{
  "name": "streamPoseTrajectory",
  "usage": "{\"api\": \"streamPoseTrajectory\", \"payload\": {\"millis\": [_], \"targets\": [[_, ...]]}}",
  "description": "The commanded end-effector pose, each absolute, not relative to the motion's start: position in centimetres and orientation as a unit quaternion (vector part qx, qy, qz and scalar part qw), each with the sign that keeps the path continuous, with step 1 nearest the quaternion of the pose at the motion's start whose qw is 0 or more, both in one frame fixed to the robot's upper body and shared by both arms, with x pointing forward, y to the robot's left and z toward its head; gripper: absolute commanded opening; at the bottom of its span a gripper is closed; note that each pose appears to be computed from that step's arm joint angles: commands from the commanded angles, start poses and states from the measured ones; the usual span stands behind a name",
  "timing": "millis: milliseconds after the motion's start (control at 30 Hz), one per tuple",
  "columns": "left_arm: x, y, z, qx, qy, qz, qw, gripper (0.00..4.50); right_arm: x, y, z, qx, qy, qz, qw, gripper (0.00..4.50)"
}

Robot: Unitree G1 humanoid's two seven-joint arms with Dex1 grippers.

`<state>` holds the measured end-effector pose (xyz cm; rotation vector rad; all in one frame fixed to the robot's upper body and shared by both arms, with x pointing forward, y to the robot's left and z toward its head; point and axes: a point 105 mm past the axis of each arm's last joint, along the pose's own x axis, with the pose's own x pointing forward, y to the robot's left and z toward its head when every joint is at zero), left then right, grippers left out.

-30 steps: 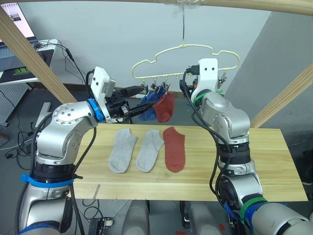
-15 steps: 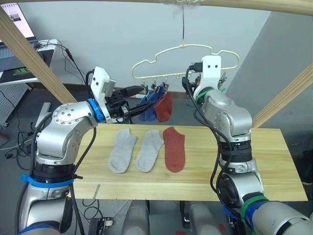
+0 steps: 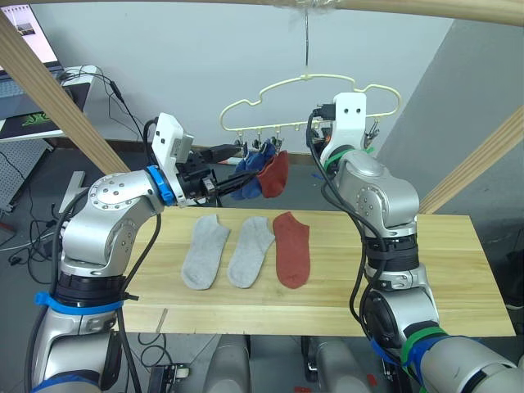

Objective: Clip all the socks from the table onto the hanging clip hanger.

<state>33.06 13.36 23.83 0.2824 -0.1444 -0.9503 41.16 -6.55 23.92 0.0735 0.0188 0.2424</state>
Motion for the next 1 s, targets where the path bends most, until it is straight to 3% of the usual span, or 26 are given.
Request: {"api": "streamPoseTrajectory", "payload": {"millis": [33, 100, 400, 700, 900, 1000], "targets": [[32.5, 13.4, 25.1, 0.146, -0.098, -0.451, 0.875, 3.12, 41.0, -6.4, 25.7, 0.035, -0.018, 0.122, 0.992, 0.51], [32.5, 13.5, 25.2, 0.146, -0.098, -0.451, 0.875, 3.12, 41.0, -6.4, 25.7, 0.035, -0.018, 0.121, 0.992, 0.1], [32.6, 13.4, 24.8, 0.148, -0.086, -0.451, 0.876, 3.12, 41.1, -7.0, 25.8, 0.035, -0.022, 0.108, 0.993, 0.1], [31.7, 12.5, 21.0, 0.144, 0.02, -0.485, 0.862, 3.12, 40.8, -7.4, 25.7, 0.027, -0.022, 0.104, 0.994, 0.1], [31.8, 11.5, 17.2, 0.145, 0.078, -0.486, 0.859, 4.46, 40.8, -7.3, 25.7, 0.027, -0.022, 0.105, 0.994, 0.1], [32.2, 10.7, 15.2, 0.157, 0.083, -0.481, 0.859, 4.46, 40.8, -7.1, 25.7, 0.026, -0.023, 0.108, 0.994, 0.1]]}}
